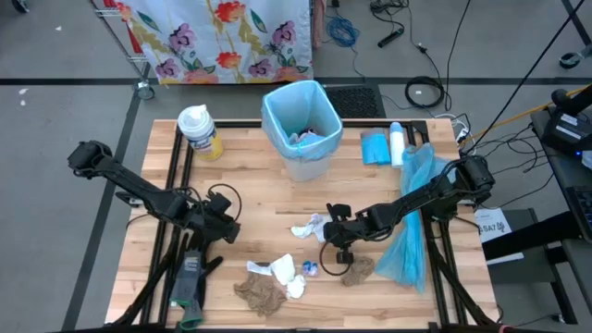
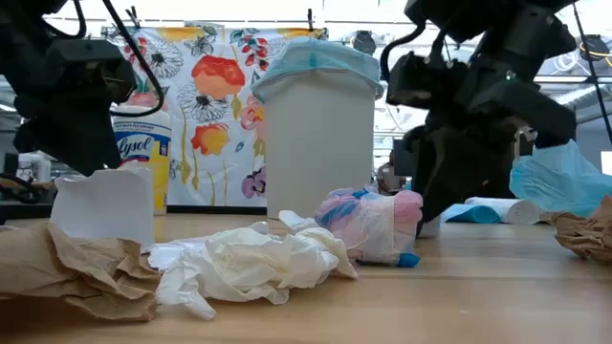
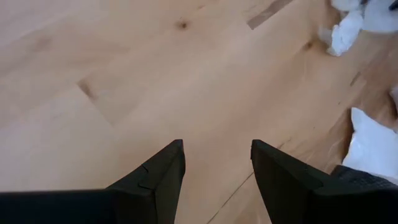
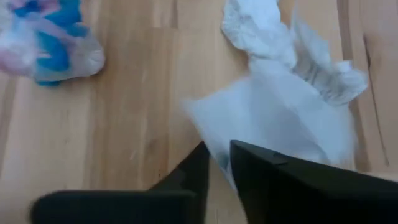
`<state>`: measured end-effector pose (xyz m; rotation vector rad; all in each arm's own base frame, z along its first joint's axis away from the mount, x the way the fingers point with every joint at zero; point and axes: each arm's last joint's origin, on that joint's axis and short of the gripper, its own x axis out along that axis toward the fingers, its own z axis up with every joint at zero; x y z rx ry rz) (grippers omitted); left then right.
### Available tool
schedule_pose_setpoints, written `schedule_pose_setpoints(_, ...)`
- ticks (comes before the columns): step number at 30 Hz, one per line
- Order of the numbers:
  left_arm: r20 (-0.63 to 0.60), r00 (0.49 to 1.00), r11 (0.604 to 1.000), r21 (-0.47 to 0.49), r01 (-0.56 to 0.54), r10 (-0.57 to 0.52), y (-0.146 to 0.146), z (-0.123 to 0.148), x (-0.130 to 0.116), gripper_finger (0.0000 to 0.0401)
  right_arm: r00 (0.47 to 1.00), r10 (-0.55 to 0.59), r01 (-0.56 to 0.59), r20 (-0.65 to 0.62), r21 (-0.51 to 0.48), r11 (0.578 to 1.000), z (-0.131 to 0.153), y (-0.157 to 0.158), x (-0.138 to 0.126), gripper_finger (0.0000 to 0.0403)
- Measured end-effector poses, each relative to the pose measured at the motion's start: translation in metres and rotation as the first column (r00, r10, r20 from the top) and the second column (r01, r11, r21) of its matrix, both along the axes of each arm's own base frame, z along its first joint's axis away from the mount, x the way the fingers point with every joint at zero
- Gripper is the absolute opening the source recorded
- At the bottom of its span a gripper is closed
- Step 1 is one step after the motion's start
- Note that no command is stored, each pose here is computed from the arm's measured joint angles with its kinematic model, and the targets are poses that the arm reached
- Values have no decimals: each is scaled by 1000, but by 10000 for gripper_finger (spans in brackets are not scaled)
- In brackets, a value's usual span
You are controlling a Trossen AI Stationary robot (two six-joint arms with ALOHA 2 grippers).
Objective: Place trash/remove bag and relplace
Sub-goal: Put the white paper into the trash bin
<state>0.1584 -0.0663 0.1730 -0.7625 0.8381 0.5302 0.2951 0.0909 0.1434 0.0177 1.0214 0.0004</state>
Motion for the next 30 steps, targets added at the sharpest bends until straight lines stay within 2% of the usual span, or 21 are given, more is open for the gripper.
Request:
schedule_pose_setpoints(3, 5, 1000, 1000, 0, 23, -23, -1, 1, 1, 186, 999, -52, 51, 7, 34, 998, 1, 0, 0, 8)
schedule_pose_setpoints(9, -9, 999, 999, -25, 35, -36, -1, 0, 0, 186, 990, -124, 117, 65, 102, 988, 31, -1, -2, 1)
schedule_pose_setpoints(13, 32, 999, 999, -29, 28, -27, -2, 2, 3, 186, 984, -147, 137, 99, 106, 985, 71, -6, 0, 1)
schedule_pose_setpoints(16, 61, 998, 1000, -1, 5, -5, -2, 3, 5, 186, 970, -204, 198, 130, 59, 978, 103, -15, 2, 0)
schedule_pose_setpoints(20, 74, 997, 1000, -2, 1, -1, -2, 4, 6, 186, 945, -215, 219, 246, 12, 976, 155, -33, 11, 0)
schedule_pose_setpoints(25, 61, 998, 1000, -5, 7, -6, -2, 3, 5, 186, 864, -195, 224, 464, -8, 975, 222, -62, 23, 0)
schedule_pose_setpoints(30, 61, 998, 1000, -6, 7, -6, -2, 3, 5, 186, 744, -237, 321, 624, -24, 947, 265, -105, 26, 0)
